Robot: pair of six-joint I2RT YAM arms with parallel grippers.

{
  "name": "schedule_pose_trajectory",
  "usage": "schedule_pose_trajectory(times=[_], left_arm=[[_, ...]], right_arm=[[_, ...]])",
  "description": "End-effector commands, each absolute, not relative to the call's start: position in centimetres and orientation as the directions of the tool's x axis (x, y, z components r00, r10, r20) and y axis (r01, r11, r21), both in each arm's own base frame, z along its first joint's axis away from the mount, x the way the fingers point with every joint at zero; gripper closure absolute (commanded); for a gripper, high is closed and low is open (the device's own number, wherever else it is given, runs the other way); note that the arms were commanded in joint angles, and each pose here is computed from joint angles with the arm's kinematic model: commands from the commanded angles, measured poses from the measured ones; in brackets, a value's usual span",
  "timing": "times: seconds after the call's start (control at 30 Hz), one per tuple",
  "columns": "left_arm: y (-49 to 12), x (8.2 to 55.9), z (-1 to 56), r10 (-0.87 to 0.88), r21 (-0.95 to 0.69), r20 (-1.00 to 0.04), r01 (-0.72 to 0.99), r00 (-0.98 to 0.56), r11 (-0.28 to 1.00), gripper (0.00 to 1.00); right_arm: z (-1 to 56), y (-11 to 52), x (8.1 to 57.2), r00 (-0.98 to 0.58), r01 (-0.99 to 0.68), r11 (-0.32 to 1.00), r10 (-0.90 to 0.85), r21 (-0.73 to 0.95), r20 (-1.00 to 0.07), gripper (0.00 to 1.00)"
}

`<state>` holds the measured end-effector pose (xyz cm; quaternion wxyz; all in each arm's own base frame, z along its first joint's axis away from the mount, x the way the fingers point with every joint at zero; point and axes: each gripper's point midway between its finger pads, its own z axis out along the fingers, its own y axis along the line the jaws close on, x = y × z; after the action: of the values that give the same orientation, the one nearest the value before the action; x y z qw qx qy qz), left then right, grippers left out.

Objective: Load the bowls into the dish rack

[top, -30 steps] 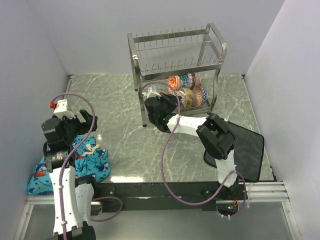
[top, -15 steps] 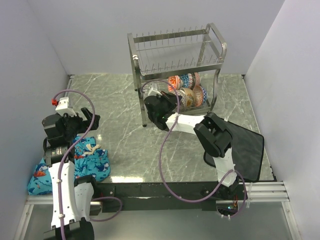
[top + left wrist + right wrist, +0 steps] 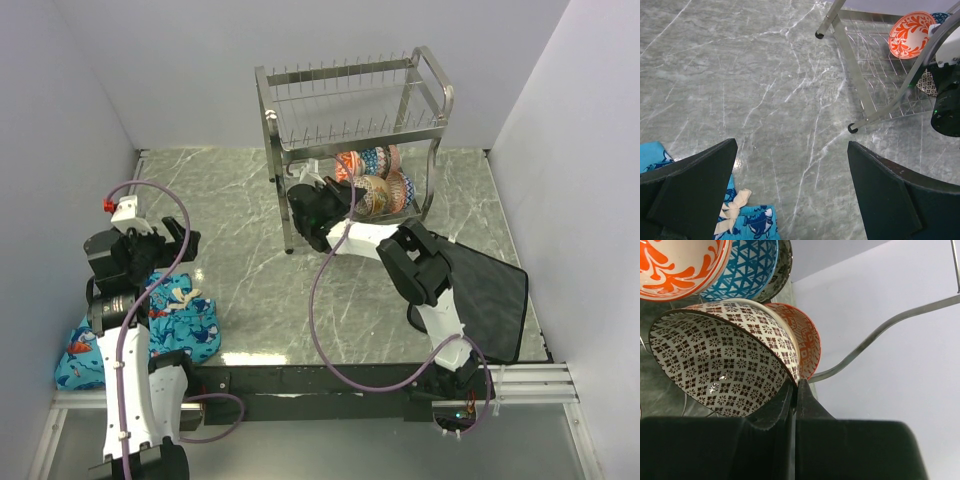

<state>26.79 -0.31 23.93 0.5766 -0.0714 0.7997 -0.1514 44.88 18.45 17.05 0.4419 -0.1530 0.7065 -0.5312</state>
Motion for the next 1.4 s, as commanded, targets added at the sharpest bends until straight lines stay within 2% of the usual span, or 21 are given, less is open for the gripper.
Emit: schedule_pose_trajectory(times=[0.0, 0.43, 0.7, 0.9, 1.37], left_arm=[[-0.2, 26.6, 24.7, -0.265, -0.298, -0.917, 0.070, -0.299, 0.952, 0.01], [-0.1, 26.4, 24.1, -0.263, -0.293, -0.921, 0.069, -0.287, 0.954, 0.01], [-0.2, 26.5, 24.1, -0.260, -0.295, -0.918, 0.077, -0.299, 0.952, 0.01], [-0.3, 26.7, 23.9, -0.269, -0.307, -0.912, 0.080, -0.310, 0.948, 0.01], [-0.4, 27.0, 23.3, -0.266, -0.305, -0.919, 0.097, -0.290, 0.947, 0.01]], right_arm=[[17.5, 16.1, 44.2, -0.649, 0.354, 0.325, -0.590, -0.877, -0.481, 1.00], [15.8, 16.6, 42.4, -0.663, 0.313, 0.282, -0.619, -0.907, -0.421, 1.00], [15.0, 18.1, 43.2, -0.653, 0.314, 0.290, -0.625, -0.904, -0.428, 1.00], [15.8, 19.6, 44.0, -0.626, 0.339, 0.330, -0.620, -0.881, -0.473, 1.00], [14.8, 18.3, 42.6, -0.651, 0.290, 0.278, -0.644, -0.916, -0.401, 1.00]])
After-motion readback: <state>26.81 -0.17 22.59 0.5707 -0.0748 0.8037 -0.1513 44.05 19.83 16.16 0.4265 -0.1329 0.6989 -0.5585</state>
